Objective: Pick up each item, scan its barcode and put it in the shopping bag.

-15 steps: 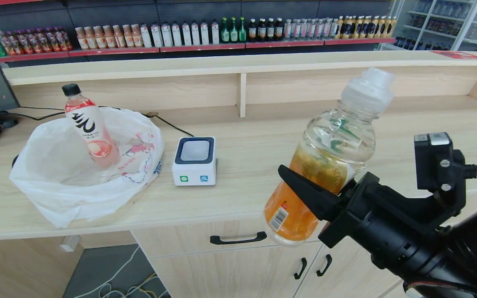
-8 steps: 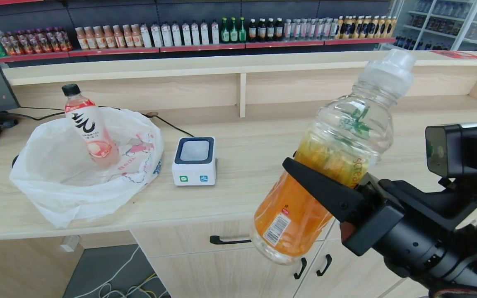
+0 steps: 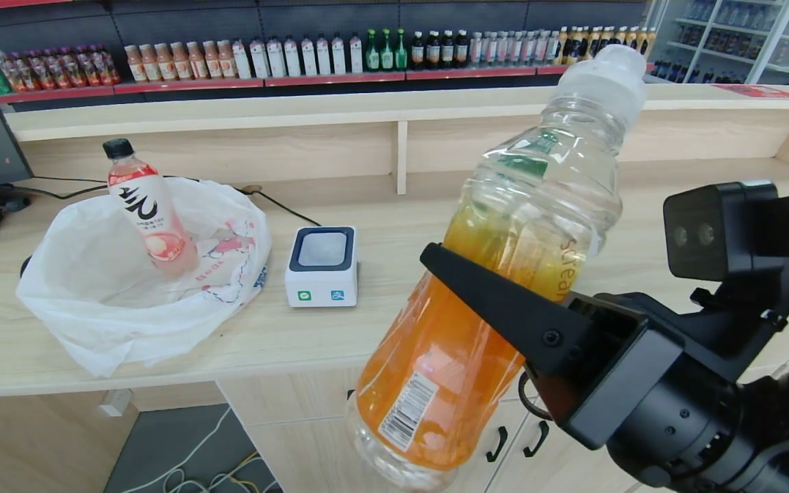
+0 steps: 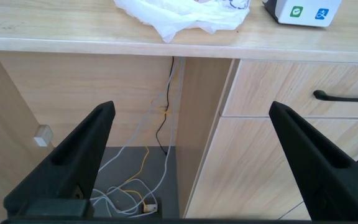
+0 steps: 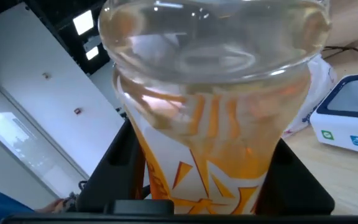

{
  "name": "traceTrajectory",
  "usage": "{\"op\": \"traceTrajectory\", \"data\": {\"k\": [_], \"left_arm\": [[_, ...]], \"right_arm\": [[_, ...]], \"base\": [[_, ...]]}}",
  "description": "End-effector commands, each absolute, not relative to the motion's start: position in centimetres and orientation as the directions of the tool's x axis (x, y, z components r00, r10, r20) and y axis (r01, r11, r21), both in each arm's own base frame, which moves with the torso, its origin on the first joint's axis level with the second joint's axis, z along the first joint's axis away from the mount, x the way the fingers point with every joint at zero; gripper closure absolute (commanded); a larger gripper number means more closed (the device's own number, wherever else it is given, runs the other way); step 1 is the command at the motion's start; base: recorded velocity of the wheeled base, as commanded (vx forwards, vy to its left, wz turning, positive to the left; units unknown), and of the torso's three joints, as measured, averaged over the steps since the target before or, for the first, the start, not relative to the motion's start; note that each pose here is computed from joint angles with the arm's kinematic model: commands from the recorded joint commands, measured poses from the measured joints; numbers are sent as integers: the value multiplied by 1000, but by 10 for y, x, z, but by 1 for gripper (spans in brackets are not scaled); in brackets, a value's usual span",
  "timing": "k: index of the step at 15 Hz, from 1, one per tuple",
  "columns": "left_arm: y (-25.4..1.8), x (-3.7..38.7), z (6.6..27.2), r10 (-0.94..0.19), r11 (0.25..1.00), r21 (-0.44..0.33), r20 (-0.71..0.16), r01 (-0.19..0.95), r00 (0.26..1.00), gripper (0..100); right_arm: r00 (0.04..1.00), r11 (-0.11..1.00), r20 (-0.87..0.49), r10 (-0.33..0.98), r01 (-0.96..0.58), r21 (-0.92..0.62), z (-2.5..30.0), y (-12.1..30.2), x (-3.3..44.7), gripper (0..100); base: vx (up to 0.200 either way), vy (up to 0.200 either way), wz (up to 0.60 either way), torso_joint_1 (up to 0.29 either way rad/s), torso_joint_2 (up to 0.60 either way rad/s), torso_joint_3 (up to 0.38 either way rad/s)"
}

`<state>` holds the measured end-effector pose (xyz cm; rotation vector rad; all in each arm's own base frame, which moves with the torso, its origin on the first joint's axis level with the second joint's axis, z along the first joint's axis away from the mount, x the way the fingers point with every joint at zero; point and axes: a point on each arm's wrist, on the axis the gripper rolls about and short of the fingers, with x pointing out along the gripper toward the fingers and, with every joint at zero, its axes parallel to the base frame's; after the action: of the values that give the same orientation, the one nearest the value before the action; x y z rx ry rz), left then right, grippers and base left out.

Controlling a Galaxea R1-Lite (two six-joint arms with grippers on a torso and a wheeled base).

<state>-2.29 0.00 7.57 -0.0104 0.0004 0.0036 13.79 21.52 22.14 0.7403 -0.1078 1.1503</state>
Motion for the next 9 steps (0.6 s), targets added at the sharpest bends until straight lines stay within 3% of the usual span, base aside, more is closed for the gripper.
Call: {"op": "traceTrajectory", "data": {"k": [1, 9], "left_arm": [[0, -23, 76, 5, 1000, -11, 0, -5, 1000, 0], [0, -23, 76, 5, 1000, -11, 0, -5, 1000, 0]], "right_arm": [[427, 186, 436, 792, -850, 494, 220, 220, 139, 100], [397, 77, 484, 780, -828, 555, 233, 206, 123, 100]], "base": [[0, 0, 0, 0, 0, 0], [0, 0, 0, 0, 0, 0]]}}
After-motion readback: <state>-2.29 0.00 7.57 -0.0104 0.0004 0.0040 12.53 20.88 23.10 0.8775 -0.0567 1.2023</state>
